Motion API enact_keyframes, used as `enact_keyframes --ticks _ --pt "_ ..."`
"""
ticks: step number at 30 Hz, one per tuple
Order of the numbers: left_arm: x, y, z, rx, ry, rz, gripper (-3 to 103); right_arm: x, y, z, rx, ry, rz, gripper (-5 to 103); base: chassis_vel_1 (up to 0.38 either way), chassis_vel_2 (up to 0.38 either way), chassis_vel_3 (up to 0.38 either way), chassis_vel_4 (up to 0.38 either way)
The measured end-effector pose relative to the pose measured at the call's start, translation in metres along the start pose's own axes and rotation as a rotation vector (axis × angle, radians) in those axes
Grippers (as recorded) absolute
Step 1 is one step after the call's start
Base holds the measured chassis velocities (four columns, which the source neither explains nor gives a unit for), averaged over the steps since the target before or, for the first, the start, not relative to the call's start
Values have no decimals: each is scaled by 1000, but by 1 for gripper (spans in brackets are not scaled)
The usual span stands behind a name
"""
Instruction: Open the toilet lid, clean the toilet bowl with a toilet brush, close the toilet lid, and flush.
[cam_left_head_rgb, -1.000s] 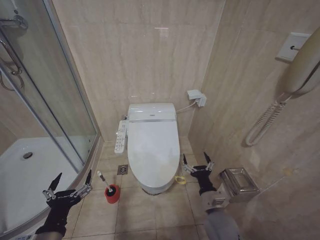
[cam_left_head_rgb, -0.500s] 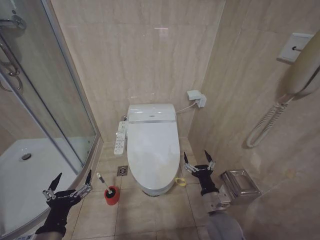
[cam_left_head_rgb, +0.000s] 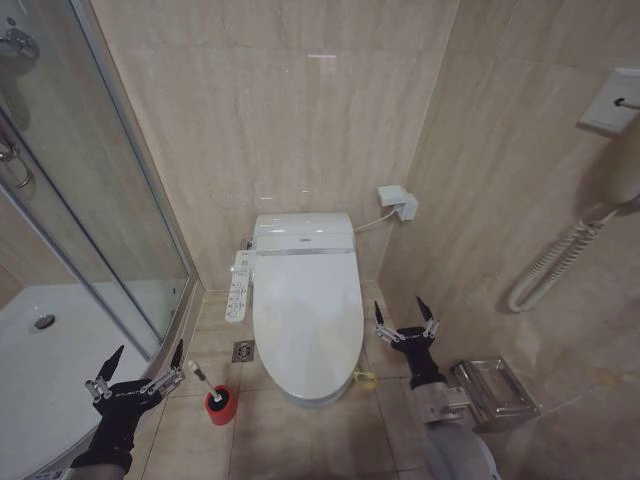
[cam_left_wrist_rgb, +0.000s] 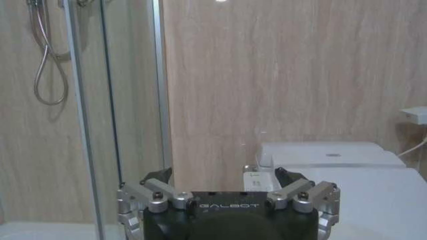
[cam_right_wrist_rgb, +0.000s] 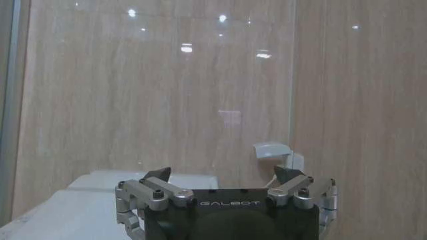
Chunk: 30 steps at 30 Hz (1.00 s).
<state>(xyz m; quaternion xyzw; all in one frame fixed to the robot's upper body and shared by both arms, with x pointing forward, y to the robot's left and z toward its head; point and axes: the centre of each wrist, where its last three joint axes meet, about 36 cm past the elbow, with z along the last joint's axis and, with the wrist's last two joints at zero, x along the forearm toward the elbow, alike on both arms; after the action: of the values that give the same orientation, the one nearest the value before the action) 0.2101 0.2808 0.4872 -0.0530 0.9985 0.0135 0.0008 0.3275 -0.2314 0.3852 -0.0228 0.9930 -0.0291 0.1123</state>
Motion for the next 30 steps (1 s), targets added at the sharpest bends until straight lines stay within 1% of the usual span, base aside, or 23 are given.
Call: enact_keyframes --ticks 4,7,8,10,12,13,14,16,18,23,24,29,30 --pt "0 0 0 0 0 0 100 1 0 3 1 9 1 100 11 -13 -7 9" --pt "0 0 0 0 0 0 100 0 -1 5 14 4 0 100 -55 52 75 -74" --pt "0 0 0 0 0 0 100 0 -2 6 30 -4 -3 100 -75 106 88 -87" --pt "0 0 0 0 0 0 100 0 -9 13 107 -35 -35 100 -99 90 115 -97" --pt "0 0 0 0 0 0 100 0 -10 13 111 -36 -36 100 -102 73 115 -76" --pt "0 0 0 0 0 0 100 -1 -14 17 154 -47 -53 100 -63 94 115 -71" --pt "0 0 0 0 0 0 100 -1 -17 19 174 -48 -62 100 -63 56 52 -71" --pt "0 0 0 0 0 0 100 -1 -21 22 195 -35 -74 100 -6 28 17 -17" --pt "0 0 0 0 0 0 100 -1 -22 25 201 -24 -79 100 0 0 0 0" --pt "0 0 0 0 0 0 100 6 -27 52 217 68 -98 100 0 0 0 0" --pt "0 0 0 0 0 0 100 6 -27 52 217 68 -98 100 0 0 0 0" --pt "0 0 0 0 0 0 100 15 -31 84 243 141 -115 100 0 0 0 0" --pt "0 0 0 0 0 0 100 15 -31 84 243 141 -115 100 0 0 0 0"
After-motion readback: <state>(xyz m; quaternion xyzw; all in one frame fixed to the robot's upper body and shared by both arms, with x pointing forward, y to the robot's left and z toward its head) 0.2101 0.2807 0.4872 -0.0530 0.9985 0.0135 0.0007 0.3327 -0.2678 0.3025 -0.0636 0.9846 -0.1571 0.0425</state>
